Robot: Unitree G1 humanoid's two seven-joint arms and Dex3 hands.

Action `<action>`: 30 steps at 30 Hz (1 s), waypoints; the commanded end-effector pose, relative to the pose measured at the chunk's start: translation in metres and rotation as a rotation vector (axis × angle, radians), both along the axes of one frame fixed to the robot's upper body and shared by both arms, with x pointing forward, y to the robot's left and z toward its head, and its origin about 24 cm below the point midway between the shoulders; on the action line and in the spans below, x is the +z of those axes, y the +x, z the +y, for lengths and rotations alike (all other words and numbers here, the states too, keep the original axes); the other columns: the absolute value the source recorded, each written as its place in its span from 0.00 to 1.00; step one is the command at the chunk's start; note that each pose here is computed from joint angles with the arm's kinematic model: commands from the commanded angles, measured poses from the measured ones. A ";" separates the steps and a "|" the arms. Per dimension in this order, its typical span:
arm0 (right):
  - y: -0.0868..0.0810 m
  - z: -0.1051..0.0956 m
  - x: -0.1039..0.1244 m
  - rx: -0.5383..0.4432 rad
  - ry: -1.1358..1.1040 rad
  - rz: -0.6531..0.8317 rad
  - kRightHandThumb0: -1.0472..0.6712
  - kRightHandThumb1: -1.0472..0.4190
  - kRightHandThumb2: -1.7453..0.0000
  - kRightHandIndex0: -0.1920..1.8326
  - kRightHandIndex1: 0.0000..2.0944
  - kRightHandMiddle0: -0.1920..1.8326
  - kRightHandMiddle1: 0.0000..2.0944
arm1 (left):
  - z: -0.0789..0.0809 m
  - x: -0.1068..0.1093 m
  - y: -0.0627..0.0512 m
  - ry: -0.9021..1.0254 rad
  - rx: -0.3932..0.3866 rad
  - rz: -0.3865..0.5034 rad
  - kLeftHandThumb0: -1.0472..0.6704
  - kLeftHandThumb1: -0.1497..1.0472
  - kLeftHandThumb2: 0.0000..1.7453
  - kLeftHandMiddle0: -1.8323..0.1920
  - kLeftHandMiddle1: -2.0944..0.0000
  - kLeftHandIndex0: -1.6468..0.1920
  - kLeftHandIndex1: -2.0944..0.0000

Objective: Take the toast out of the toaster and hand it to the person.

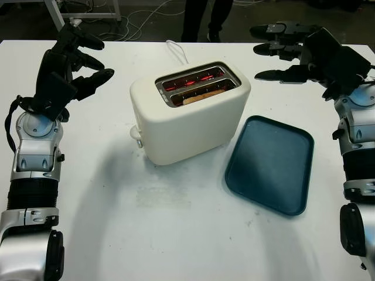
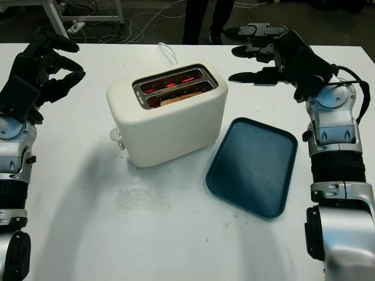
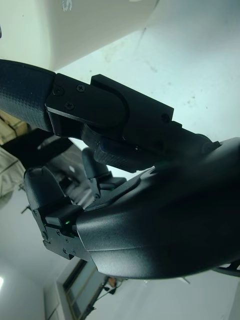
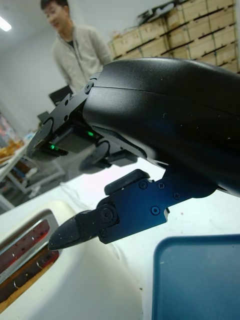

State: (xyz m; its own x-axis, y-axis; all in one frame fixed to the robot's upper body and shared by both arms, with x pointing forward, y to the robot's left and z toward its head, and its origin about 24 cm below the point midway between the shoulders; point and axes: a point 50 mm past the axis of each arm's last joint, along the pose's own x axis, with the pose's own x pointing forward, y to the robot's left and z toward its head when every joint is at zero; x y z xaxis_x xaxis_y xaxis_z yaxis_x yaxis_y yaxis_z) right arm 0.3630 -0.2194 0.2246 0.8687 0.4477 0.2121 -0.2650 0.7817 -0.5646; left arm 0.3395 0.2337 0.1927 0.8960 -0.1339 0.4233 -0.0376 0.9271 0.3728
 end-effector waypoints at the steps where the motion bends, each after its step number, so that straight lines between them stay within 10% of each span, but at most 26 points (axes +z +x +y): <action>1: -0.001 -0.002 -0.002 -0.002 0.027 0.016 0.42 0.22 1.00 0.33 0.14 0.38 0.00 | 0.003 0.000 0.000 0.016 0.003 0.005 0.00 0.89 0.10 0.81 0.25 0.86 0.25; 12: -0.005 -0.005 -0.005 -0.015 -0.020 0.003 0.36 0.19 1.00 0.38 0.17 0.42 0.02 | 0.006 -0.003 -0.001 0.020 0.013 0.014 0.00 0.89 0.10 0.76 0.28 0.78 0.30; 30: -0.006 -0.005 -0.005 -0.024 -0.024 -0.028 0.52 0.20 1.00 0.42 0.20 0.45 0.03 | 0.010 -0.002 -0.005 0.029 0.004 0.013 0.00 0.89 0.06 0.64 0.38 0.63 0.42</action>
State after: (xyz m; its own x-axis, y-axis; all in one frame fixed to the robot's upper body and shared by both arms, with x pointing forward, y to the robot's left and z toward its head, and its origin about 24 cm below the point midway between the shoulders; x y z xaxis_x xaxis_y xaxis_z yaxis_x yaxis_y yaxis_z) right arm 0.3592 -0.2220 0.2181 0.8791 0.4246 0.2166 -0.2377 0.7843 -0.5730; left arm 0.3380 0.2404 0.1900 0.9058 -0.1417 0.3994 -0.0281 0.9203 0.3901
